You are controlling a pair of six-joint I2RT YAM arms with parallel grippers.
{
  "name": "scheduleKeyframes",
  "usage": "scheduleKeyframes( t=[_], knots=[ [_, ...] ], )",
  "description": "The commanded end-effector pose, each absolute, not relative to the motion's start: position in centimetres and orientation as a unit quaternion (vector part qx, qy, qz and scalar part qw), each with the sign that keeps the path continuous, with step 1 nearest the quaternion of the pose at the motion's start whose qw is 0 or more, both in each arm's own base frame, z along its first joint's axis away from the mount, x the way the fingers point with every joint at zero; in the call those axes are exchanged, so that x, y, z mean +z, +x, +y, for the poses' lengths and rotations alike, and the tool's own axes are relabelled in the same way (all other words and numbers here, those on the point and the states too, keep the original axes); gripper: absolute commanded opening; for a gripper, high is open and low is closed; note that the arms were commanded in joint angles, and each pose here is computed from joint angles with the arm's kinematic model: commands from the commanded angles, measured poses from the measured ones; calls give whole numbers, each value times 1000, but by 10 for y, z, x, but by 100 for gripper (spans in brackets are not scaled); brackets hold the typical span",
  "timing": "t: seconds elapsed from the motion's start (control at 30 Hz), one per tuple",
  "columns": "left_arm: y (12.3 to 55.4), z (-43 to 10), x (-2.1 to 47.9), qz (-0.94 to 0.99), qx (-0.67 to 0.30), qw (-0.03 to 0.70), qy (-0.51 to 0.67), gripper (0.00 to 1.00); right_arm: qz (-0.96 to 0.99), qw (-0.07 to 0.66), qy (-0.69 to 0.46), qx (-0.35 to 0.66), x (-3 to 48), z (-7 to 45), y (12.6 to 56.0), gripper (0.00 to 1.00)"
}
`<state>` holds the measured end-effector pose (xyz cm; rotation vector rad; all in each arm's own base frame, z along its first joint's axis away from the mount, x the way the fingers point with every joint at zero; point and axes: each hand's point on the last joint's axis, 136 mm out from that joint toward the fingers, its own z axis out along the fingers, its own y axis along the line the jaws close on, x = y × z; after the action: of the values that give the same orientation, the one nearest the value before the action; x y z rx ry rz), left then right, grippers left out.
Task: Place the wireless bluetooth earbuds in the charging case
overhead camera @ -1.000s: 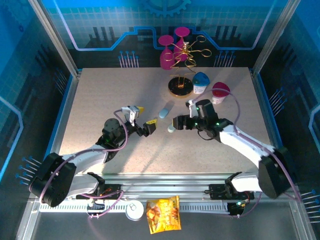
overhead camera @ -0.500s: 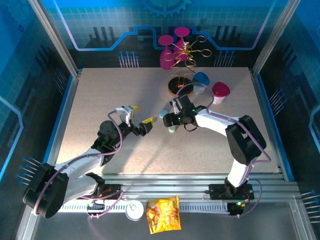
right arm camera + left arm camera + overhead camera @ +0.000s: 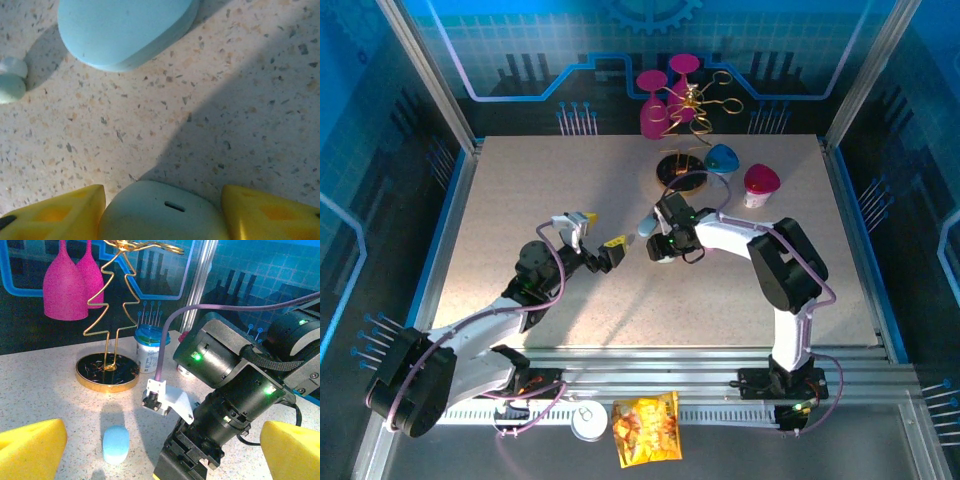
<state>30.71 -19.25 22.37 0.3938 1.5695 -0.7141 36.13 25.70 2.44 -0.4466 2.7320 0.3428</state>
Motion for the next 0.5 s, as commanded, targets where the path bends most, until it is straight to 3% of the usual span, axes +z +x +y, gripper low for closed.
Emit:
scheduleKeyframes(
  t=[0.0,0.07,0.27,0.47],
  knots=[
    [306,-187,225,685,-302,641,172,99,969,148,-162,110,17,257,352,57],
    [306,-186,226,684,-301,642,171,99,970,146,-160,114,21,257,349,58],
    [306,-186,222,687,-299,640,171,99,964,150,-192,107,31,253,342,78],
    [308,-186,221,688,-300,639,169,99,941,157,-283,102,40,264,335,85]
  ],
)
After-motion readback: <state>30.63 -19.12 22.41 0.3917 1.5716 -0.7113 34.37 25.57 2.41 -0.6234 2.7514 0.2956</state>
